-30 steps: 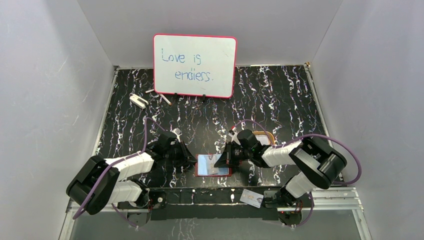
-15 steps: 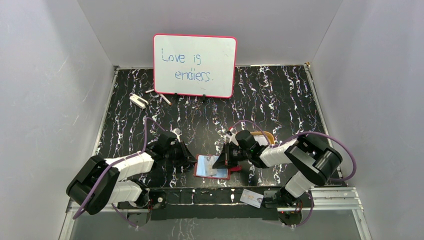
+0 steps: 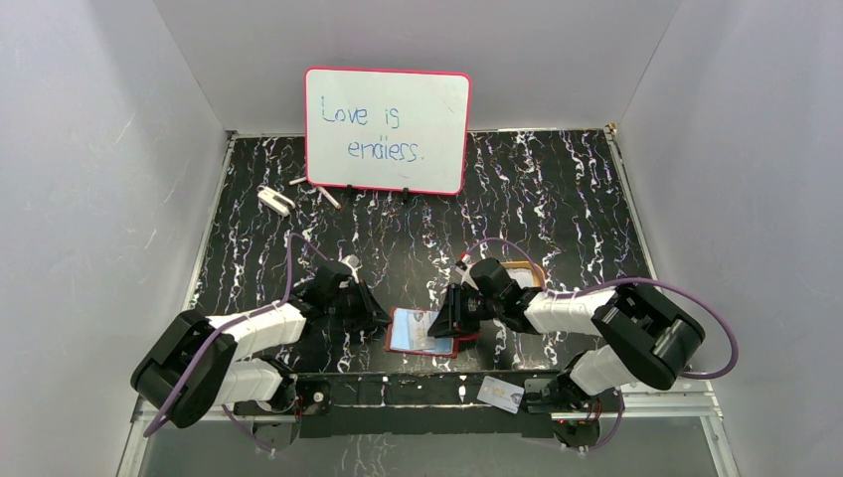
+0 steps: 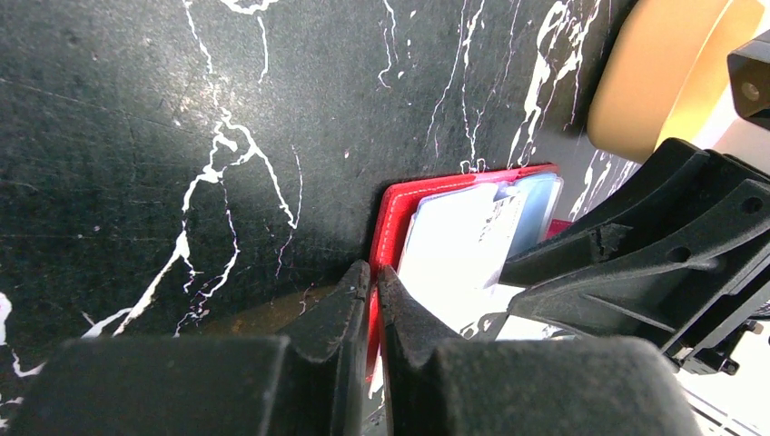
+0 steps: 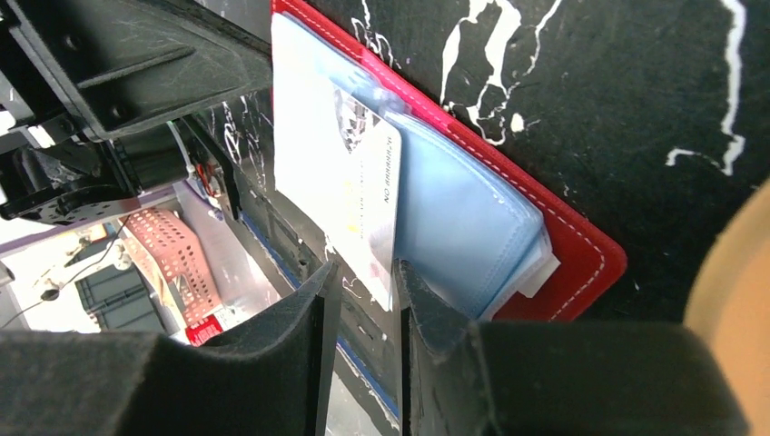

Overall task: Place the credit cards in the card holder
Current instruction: Insert the credit card into the card holder.

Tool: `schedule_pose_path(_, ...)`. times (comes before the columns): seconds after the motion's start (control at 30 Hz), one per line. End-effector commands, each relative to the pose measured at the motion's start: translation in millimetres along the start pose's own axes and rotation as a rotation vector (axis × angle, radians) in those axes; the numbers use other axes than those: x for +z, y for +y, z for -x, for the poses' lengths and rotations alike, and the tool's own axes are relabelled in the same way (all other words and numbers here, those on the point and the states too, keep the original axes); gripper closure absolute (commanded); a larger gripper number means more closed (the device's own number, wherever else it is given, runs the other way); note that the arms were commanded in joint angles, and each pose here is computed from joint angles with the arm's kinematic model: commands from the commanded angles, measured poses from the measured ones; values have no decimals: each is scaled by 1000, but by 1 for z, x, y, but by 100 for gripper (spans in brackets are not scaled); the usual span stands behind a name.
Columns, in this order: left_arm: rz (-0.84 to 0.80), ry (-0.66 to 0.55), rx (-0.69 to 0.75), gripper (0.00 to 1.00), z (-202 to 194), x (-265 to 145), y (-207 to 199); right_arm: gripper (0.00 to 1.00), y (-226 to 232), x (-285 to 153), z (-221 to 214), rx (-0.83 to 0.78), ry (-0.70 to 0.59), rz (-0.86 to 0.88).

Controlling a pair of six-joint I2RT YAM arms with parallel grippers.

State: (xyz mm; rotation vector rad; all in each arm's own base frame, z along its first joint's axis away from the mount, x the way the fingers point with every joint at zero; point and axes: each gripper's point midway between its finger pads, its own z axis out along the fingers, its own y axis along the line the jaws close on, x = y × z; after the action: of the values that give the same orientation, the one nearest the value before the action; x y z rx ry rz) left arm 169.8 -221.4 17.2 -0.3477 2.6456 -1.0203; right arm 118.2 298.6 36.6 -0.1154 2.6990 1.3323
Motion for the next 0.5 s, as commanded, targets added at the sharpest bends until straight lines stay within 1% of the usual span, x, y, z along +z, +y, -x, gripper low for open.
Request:
schedule_pose_path(0.0, 31, 6, -2, 93, -5, -3, 8, 65, 8, -1, 4, -19, -3, -4)
schedule_pose_path(0.47, 20, -1, -7, 94, -7, -6, 7, 66, 22, 12, 1, -44, 22, -8)
